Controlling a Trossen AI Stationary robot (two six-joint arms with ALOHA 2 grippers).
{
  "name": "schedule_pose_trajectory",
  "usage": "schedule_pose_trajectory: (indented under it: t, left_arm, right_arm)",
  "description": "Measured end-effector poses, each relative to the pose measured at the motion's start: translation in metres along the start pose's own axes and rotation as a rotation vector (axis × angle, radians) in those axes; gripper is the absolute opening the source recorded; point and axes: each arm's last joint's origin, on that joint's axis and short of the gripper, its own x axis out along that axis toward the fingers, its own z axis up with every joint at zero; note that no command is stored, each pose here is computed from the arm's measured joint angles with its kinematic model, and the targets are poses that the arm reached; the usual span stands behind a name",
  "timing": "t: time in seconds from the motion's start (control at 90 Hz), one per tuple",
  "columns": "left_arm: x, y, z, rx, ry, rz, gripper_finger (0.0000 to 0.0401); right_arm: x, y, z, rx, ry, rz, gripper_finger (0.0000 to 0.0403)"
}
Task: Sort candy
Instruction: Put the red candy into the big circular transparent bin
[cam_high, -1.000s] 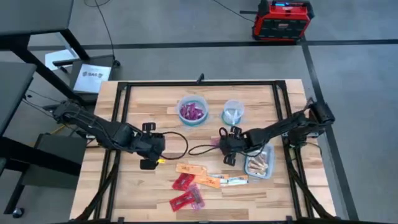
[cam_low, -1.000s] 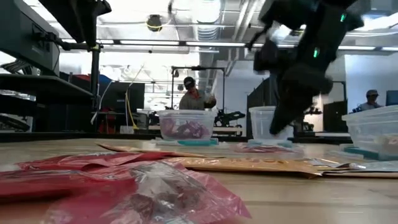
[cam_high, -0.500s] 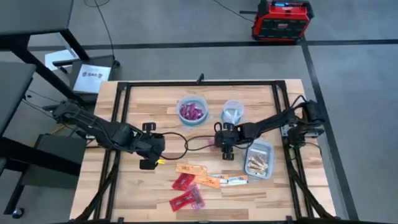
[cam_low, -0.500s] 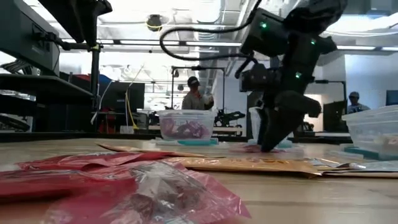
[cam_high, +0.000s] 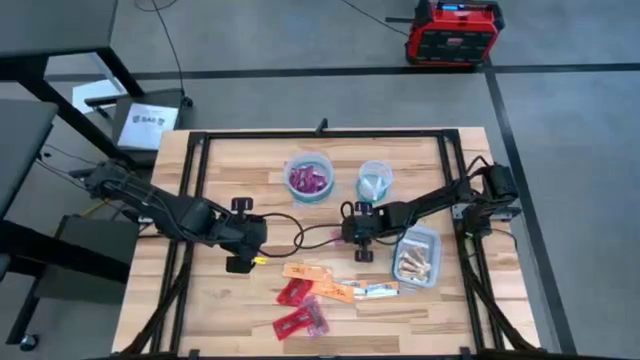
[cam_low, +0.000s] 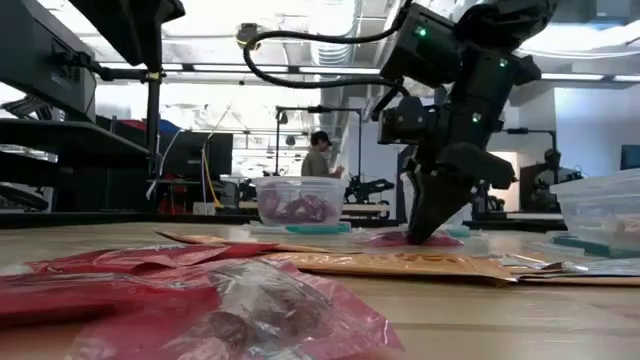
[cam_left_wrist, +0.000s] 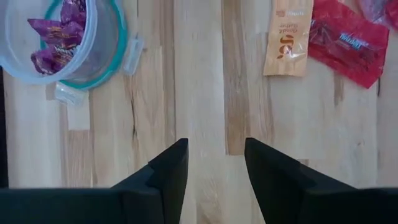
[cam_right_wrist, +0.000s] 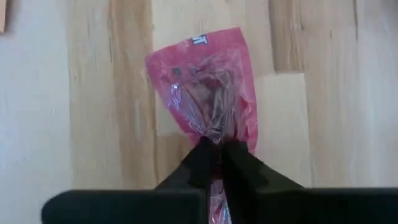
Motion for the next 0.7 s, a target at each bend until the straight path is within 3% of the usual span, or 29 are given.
schedule_pose_trajectory:
  t: [0.156, 0.411, 0.611, 0.7]
  left_arm:
    - [-0.030, 0.016, -0.006, -0.068, -0.135, 0.036, 0.0143]
    - [-0.080, 0.045, -0.023, -0.189, -0.408, 0.066, 0.0143]
    - [-0.091, 0.052, -0.031, -0.180, -0.449, 0.061, 0.0143]
    - [-0.091, 0.052, -0.032, -0.167, -0.449, 0.063, 0.0143]
  right_arm:
    - [-0.034, -0.017, 0.037, 0.043, -0.196, -0.062, 0.0001]
    - [-0.048, -0.065, 0.077, 0.194, -0.417, -0.132, 0.0000]
    - [-0.049, -0.107, 0.093, 0.298, -0.563, -0.199, 0.0000]
    - [-0.038, -0.121, 0.095, 0.315, -0.599, -0.178, 0.0000]
